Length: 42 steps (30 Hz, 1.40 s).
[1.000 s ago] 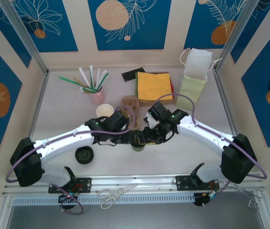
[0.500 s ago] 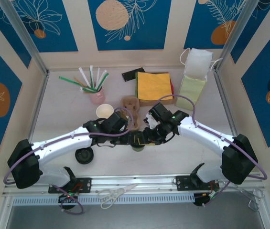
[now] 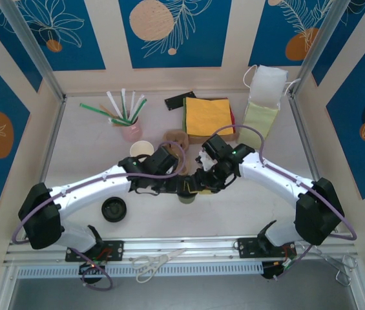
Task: Pack the takeout coffee
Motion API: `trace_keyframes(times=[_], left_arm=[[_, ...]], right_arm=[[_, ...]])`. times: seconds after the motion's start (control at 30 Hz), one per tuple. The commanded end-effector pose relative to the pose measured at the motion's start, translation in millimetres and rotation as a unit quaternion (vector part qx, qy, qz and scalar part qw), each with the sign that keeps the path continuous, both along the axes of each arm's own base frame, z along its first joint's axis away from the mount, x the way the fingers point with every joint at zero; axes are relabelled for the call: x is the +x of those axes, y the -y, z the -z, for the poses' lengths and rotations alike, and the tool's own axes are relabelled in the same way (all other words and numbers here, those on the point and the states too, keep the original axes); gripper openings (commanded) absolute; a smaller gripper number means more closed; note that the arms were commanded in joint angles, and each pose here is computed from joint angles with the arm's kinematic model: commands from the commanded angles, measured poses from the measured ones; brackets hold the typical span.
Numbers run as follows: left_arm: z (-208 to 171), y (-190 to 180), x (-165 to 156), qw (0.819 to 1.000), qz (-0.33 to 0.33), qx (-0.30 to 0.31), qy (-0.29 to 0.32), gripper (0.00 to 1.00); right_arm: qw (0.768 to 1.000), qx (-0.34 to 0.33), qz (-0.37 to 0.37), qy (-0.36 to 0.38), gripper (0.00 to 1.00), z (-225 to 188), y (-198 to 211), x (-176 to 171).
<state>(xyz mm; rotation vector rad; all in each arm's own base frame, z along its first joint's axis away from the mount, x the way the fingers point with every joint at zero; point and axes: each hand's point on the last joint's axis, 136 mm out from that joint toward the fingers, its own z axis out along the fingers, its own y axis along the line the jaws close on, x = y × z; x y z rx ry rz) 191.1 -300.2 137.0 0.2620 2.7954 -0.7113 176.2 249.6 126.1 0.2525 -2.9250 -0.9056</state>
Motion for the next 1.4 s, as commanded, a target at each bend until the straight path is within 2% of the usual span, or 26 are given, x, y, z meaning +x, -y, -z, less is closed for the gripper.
trace_keyframes(times=[0.0, 0.3, 0.6, 0.87, 1.0, 1.37], left_arm=[[-8.7, -0.9, 4.7, 1.0, 0.009, 0.009, 0.007, 0.35], [-17.8, -3.9, 18.1, 1.0, 0.002, 0.005, 0.019, 0.38], [-7.6, -7.3, 27.4, 1.0, 0.0, 0.015, 0.02, 0.38], [2.5, -5.3, 29.7, 1.0, 0.003, 0.022, 0.014, 0.37], [12.2, -8.5, 26.1, 1.0, 0.003, 0.029, 0.005, 0.34], [42.7, -23.7, 11.6, 0.998, 0.002, 0.058, -0.025, 0.29]], right_arm=[[1.0, -0.007, -0.006, 0.009, 0.47, -7.8, 2.6, 5.1], [1.0, -0.011, 0.001, 0.009, 0.5, -6.0, 7.8, 9.3], [1.0, -0.009, 0.015, 0.013, 0.53, -3.8, 11.8, 17.9], [1.0, -0.009, 0.012, 0.005, 0.51, 3.9, 6.7, 23.5], [1.0, -0.02, 0.009, 0.0, 0.48, 12.3, 7.9, 23.3], [0.998, -0.058, 0.011, -0.024, 0.44, 43.0, 23.9, 9.7]])
